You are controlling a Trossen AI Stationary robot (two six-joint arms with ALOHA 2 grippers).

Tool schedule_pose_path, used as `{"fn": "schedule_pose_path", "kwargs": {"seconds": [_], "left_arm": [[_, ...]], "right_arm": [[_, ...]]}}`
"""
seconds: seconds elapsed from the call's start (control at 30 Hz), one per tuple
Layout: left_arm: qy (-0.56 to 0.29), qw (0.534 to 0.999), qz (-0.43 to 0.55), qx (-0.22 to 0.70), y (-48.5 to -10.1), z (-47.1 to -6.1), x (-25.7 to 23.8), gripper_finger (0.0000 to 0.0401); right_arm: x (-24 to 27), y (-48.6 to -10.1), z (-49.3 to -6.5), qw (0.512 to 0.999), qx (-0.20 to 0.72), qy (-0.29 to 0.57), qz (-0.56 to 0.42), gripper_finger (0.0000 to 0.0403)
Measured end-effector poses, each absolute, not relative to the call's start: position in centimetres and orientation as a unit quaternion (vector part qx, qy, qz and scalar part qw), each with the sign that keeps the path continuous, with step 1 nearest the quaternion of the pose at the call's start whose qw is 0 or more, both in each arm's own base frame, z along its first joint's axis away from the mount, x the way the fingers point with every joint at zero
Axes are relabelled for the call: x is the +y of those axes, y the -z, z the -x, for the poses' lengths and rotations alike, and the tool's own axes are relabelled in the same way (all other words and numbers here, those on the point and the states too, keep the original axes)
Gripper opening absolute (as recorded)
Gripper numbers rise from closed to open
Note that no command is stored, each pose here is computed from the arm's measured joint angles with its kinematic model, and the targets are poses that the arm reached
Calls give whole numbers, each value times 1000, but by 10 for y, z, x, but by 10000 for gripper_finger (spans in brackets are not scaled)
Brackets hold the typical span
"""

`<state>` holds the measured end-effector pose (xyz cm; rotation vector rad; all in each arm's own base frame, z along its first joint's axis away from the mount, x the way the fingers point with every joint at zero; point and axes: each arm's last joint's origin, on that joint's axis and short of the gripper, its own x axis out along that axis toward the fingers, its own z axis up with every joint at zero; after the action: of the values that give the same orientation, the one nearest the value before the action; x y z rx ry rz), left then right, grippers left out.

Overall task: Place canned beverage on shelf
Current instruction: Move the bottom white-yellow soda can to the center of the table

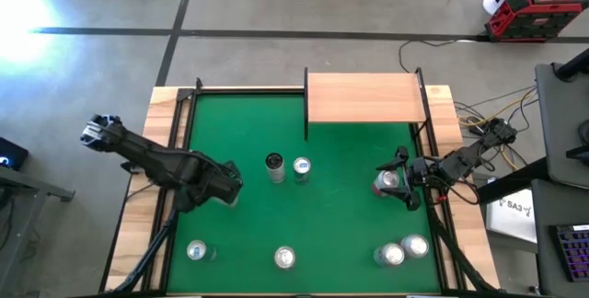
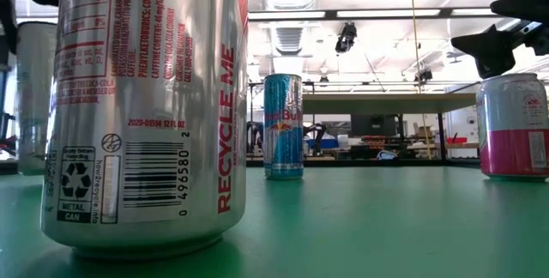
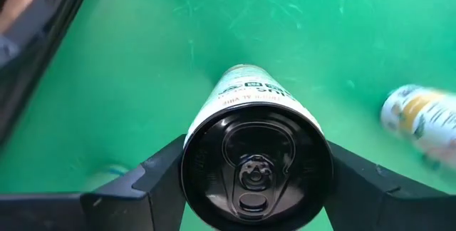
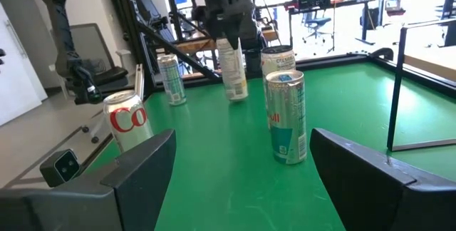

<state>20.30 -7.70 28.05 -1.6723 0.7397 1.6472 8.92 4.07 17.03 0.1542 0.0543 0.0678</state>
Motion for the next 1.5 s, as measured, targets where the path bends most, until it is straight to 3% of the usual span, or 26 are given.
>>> {"fn": "schedule_pose_path", "kwargs": {"seconds": [0.23, 0.43, 0.6, 0.87, 1.03, 1.5], "left_arm": [[-687, 265, 640, 218, -297, -251, -79, 237], [-701, 236, 648, 182, -305, -294, -77, 241], [-722, 226, 636, 154, -294, -303, -72, 242], [-709, 125, 685, 116, -286, -317, -77, 244], [-698, 89, 705, 86, -286, -321, -78, 244], [-702, 52, 707, 64, -282, -329, -55, 245]], "right_arm": [[41, -170, -89, 996, 27, -34, -77, 315], [41, -170, -89, 996, 27, -34, -77, 315], [41, -170, -89, 996, 27, -34, -77, 315], [41, -170, -89, 996, 27, -34, -77, 315], [41, -170, -89, 996, 27, -34, -77, 315], [41, -170, -89, 996, 27, -34, -77, 315]]}}
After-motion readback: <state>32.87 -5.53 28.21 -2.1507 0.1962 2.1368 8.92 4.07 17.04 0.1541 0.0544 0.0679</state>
